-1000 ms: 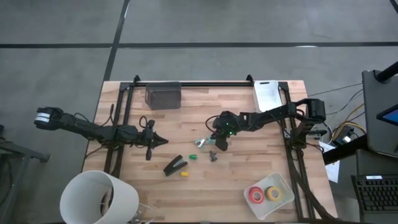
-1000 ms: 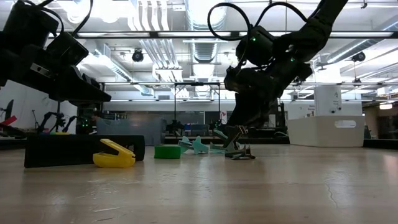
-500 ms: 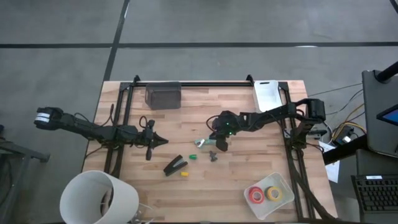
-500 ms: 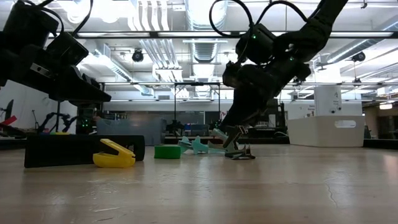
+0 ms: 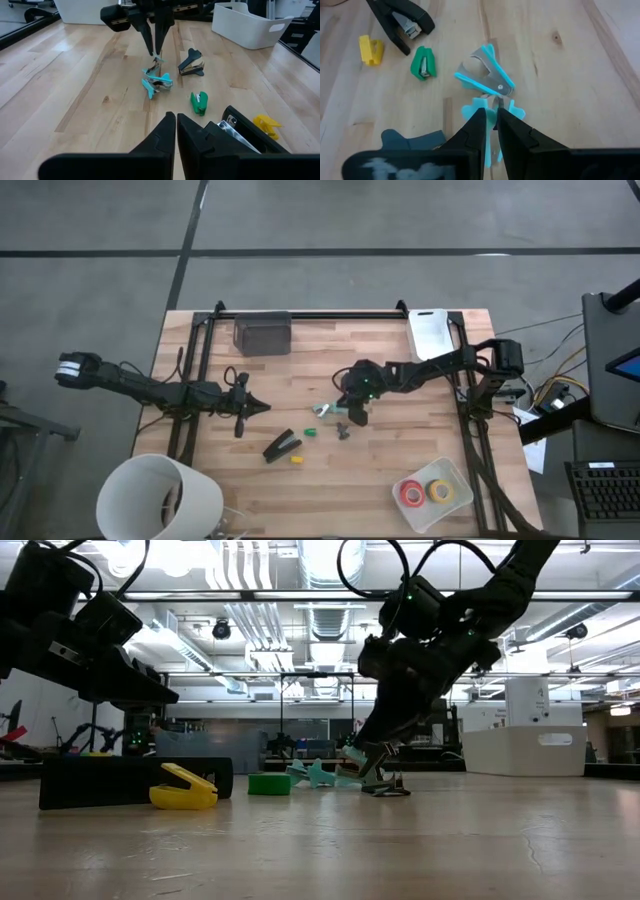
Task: Pick and place Stapler, Stapler remover, tape
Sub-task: Put the right light blue staple remover into the top white bin
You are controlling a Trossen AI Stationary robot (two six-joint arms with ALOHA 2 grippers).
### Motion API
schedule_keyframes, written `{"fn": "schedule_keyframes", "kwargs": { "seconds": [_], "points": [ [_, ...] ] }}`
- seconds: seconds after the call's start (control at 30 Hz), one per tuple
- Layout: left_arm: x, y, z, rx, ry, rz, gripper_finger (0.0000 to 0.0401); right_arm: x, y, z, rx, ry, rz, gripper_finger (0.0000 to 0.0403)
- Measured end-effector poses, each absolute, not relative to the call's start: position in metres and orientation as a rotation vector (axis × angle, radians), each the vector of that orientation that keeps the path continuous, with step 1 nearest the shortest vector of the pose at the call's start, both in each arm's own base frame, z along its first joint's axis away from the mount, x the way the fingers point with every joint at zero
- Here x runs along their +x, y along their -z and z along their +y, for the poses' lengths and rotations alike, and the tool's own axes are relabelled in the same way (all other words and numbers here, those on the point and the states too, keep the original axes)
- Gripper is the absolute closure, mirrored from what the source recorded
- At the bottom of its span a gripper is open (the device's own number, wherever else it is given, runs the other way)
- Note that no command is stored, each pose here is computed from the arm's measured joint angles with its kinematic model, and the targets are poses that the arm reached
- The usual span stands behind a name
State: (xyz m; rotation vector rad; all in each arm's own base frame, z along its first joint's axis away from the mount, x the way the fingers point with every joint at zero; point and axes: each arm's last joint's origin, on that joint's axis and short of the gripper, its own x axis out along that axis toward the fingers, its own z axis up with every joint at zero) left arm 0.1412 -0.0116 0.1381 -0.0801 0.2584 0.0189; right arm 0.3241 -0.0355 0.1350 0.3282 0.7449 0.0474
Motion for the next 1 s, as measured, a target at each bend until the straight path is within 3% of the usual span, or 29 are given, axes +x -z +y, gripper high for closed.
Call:
{"fn": "schedule_keyframes", "kwargs": {
  "seconds": [0.43, 1.0],
  "points": [
    [0.1412, -0.1381, -0.0116, -0.08, -0.019, 0.258, 0.038, 0.3242, -0.1344, -0.03, 0.297, -0.047, 0.754, 0.0394],
    [0.1412, -0.1381, -0.0117, -0.08, -0.019, 0.258, 0.0382, 0.3235, -0.142, -0.0272, 0.306, -0.025, 0.743, 0.0395]
  ]
}}
